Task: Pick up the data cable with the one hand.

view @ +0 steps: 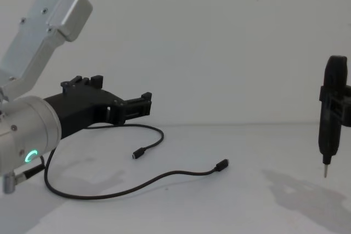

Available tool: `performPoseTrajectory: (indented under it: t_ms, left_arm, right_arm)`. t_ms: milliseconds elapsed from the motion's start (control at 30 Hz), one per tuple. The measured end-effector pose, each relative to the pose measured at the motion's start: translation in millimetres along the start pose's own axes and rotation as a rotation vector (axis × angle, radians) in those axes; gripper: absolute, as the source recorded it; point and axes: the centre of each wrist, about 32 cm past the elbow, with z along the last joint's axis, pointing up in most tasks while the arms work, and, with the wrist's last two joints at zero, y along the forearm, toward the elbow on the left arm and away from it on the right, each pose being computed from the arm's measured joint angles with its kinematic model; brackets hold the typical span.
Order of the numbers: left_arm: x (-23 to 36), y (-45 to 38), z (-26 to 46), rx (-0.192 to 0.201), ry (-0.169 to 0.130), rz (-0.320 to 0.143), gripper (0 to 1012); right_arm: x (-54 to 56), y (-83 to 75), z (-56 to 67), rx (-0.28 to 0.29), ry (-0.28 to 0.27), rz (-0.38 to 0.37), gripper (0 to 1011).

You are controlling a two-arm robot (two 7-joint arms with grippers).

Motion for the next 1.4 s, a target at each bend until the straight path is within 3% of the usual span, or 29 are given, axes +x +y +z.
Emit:
performPoseTrajectory:
  t_ms: [200,633,700,767,833,1100,1400]
  left_arm:
    - [3.3,-3.4,-1.5,0.001,0.012,-0.04,1001]
    - [16.0,-14.1,-6.6,0.016,0.03,-0.2,1001]
    - [19.9,-16.9,-8.3,0.025,0.032,-0.251,1001]
    - [19.9,-16.9,-8.3,0.025,0.032,-0.251,1001]
    - [24.9,-20.3,-10.2,0.039,0.034,-0.31,1001]
    - [38.3,-27.4,-15.8,0.093,0.045,-0.452,1001]
    - [50.1,-34.2,-20.7,0.152,0.073,-0.58,1001]
  right_arm:
    - [0.0,0.0,0.0,0.0,0.0,0.0,269]
    - [0.0,0.0,0.0,0.0,0.0,0.0,269]
    - [0.0,0.0,0.0,0.0,0.0,0.0,269]
    - [0.0,0.0,0.0,0.0,0.0,0.0,269]
    - [0.0,0.0,0.0,0.0,0.0,0.0,269]
    - [0.0,0.0,0.0,0.0,0.0,0.0,269]
    - [0.0,0.0,0.0,0.0,0.0,0.0,269]
